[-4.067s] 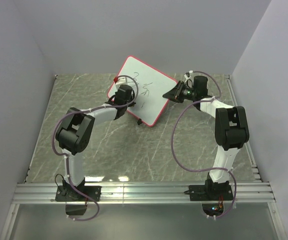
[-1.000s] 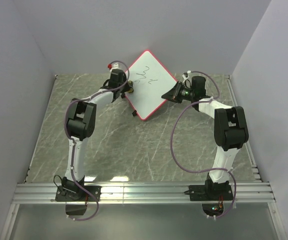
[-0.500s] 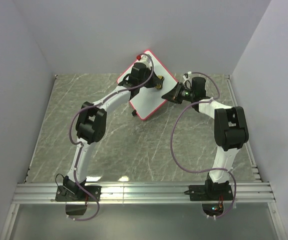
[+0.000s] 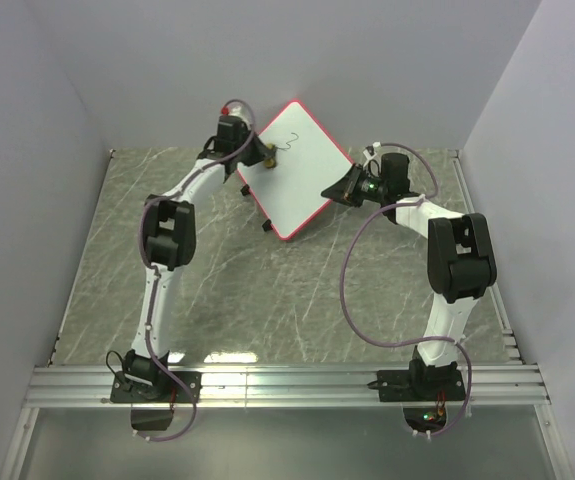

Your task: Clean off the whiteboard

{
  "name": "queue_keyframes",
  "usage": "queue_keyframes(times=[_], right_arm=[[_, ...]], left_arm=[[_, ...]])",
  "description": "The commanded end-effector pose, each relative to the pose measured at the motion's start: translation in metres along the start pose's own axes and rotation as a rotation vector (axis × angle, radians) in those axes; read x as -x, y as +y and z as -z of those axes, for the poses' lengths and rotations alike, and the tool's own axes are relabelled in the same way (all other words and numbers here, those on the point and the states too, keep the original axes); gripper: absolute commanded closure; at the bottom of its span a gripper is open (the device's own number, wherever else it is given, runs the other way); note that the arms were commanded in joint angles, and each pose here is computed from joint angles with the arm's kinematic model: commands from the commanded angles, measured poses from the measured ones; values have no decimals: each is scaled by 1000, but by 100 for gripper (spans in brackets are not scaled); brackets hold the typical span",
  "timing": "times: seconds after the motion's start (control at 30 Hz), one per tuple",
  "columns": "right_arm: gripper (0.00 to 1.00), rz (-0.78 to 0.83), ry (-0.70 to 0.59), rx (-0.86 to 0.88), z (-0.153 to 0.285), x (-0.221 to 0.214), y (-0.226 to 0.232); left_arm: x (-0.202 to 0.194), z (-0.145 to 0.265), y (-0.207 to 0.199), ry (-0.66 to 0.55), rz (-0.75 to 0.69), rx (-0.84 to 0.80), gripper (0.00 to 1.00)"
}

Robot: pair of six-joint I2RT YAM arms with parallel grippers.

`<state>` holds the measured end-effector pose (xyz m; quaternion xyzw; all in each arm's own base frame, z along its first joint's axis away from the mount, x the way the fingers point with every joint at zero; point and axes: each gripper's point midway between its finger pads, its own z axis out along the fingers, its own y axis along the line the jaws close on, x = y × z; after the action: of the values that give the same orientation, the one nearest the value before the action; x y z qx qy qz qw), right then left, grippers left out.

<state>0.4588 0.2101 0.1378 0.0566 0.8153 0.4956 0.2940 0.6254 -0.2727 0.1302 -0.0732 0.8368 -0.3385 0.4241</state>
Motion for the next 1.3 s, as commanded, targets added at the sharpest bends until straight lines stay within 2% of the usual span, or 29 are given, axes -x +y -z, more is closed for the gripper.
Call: queue_keyframes(times=[0.0, 0.17, 0.3, 0.5, 0.77, 0.9, 1.07, 1.27], right_arm=[[100, -113, 153, 5, -1, -40, 16], [100, -126, 155, 12, -5, -40, 14], [100, -119, 157, 20, -8, -40, 17], [100, -111, 165, 14, -8, -46, 19], [100, -116, 152, 25, -11, -42, 20], [100, -124, 152, 29, -12, -44, 21], [100, -117, 155, 29, -10, -45, 23], [100, -96, 176, 16, -6, -50, 22]], left_arm=[[-84, 0, 99, 217, 26, 269, 100], [-109, 11, 111, 261, 39, 287, 100], [-109, 10, 98, 274, 43, 231, 100], [-89, 8, 31, 249, 24, 111, 100], [-130, 33, -84, 236, 25, -73, 100], [-126, 31, -124, 240, 14, -140, 100], [-117, 27, -122, 209, 11, -126, 100], [-75, 12, -68, 139, 52, -65, 100]])
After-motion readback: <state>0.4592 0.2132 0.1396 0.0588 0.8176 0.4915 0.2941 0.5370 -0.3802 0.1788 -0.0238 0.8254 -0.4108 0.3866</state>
